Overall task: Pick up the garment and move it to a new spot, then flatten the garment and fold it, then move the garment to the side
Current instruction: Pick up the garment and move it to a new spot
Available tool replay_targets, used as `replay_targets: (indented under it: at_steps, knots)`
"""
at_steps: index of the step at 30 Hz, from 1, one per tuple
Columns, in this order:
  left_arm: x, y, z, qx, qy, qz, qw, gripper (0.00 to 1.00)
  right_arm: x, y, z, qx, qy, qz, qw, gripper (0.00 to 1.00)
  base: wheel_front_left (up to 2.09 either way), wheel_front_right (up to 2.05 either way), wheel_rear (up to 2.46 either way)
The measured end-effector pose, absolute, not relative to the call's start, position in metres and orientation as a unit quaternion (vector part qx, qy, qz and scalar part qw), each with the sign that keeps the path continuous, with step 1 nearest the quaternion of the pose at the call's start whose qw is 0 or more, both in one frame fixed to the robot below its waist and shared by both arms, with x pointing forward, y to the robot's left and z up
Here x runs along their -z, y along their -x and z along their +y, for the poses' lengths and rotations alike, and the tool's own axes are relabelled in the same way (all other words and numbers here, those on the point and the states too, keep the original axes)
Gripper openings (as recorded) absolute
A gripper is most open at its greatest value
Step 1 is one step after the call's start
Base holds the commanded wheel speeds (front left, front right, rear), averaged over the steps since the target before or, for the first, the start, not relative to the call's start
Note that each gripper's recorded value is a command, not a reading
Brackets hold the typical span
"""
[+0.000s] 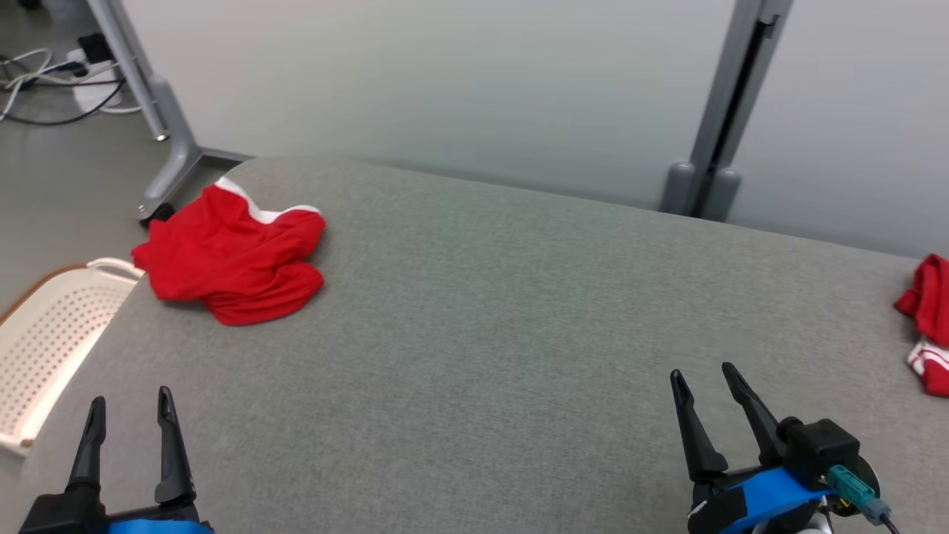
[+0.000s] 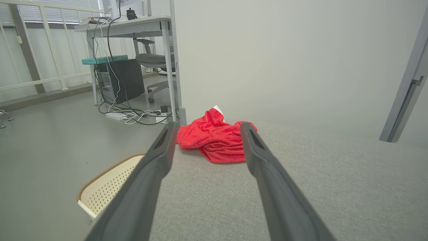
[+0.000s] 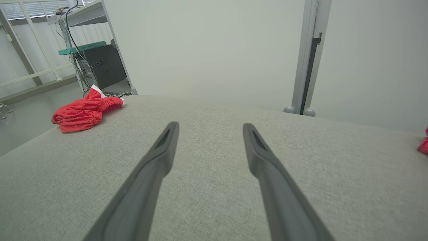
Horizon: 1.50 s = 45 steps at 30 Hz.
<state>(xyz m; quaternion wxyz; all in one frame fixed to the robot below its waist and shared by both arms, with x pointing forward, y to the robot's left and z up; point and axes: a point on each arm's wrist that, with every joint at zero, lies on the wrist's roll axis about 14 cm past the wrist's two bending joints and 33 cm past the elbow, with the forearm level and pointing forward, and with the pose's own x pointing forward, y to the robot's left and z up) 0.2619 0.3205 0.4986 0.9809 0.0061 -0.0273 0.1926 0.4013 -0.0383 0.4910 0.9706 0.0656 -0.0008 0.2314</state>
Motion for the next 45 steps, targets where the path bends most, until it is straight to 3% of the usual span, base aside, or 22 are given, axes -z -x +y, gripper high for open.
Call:
replay_targets:
  at_steps: [12, 22, 33, 45]
  knots:
    - [-0.496, -0.221, 0.350, -0.265, -0.010, -0.017, 0.964, 1.00, -0.483, -0.408, 0.013, -0.296, -0.069, 0.012, 0.953, 1.00, 0.00, 0.00, 0.00]
    - [-0.493, -0.225, 0.354, -0.270, -0.010, -0.010, 0.963, 1.00, -0.478, -0.411, 0.012, -0.294, -0.071, 0.018, 0.953, 1.00, 0.00, 0.00, 0.00]
    - [-0.531, -0.331, 0.369, -0.225, -0.019, -0.058, 0.972, 1.00, -0.477, -0.442, -0.033, -0.242, -0.054, 0.000, 0.969, 1.00, 0.00, 0.00, 0.00]
    - [-0.528, -0.486, 0.375, -0.167, -0.048, -0.047, 0.984, 1.00, -0.445, -0.473, -0.134, -0.137, 0.007, 0.016, 0.990, 1.00, 0.00, 0.00, 0.00]
